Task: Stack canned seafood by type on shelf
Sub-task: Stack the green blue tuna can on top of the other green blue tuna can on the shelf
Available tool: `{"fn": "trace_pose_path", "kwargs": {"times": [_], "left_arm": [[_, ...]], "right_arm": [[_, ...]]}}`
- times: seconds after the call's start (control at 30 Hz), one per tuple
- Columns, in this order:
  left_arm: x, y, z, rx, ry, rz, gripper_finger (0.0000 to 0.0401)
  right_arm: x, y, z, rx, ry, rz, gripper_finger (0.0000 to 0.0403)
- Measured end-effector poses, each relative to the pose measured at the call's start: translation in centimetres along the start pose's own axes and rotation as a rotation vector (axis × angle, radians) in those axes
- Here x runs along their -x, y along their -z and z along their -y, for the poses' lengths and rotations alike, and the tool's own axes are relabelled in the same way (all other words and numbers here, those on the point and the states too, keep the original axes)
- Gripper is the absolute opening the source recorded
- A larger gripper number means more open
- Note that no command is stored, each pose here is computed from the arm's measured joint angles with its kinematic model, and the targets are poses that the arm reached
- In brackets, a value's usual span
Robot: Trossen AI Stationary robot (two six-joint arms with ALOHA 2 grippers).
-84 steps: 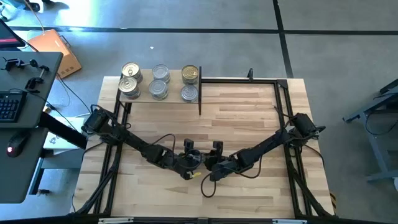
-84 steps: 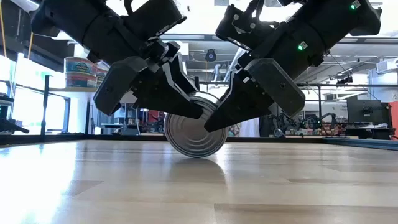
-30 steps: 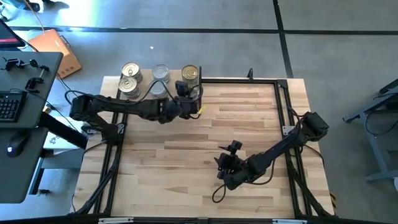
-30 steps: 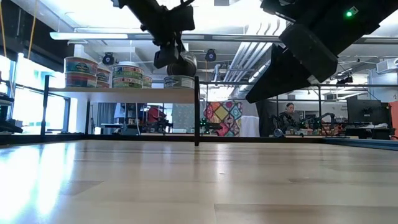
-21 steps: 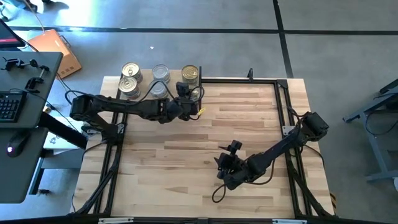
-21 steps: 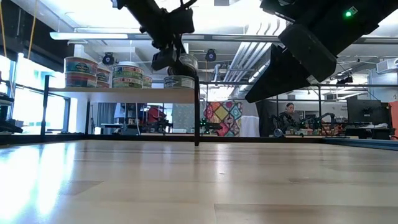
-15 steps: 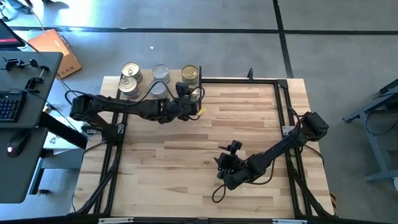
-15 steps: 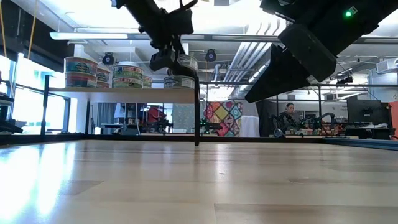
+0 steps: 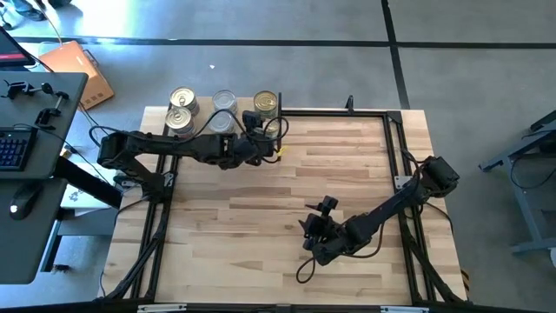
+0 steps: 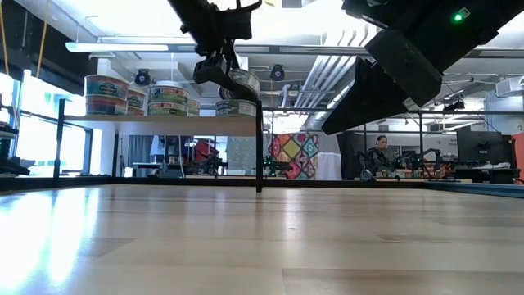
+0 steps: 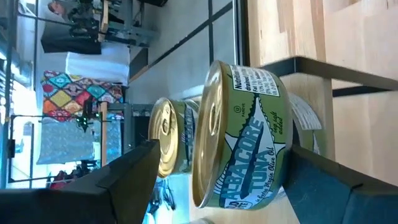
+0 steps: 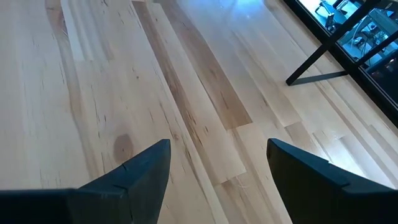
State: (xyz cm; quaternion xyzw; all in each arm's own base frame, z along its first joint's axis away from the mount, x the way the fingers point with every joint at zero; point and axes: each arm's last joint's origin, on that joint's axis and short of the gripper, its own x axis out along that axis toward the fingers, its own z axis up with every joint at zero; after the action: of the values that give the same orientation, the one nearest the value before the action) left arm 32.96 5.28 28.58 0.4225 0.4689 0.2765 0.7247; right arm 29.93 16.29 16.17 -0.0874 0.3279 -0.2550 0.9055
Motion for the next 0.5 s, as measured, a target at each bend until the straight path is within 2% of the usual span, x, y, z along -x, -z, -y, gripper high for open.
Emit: {"fn": "trace_pose_path", "kwargs": {"times": [0.27,0.5], "left_arm": [[-1.0,1.2,-0.4,0.062,0.015,-0.072,0.0303],[-1.2,1.4,-0.5,0.063,0.021,-0.082,0.0303]], "right_arm": [[0.0,0.0,0.0,-0.001,0.000,0.000,0.0259],[0.0,0.0,0.0,-0.003,-0.001,0.002,0.0259]]}}
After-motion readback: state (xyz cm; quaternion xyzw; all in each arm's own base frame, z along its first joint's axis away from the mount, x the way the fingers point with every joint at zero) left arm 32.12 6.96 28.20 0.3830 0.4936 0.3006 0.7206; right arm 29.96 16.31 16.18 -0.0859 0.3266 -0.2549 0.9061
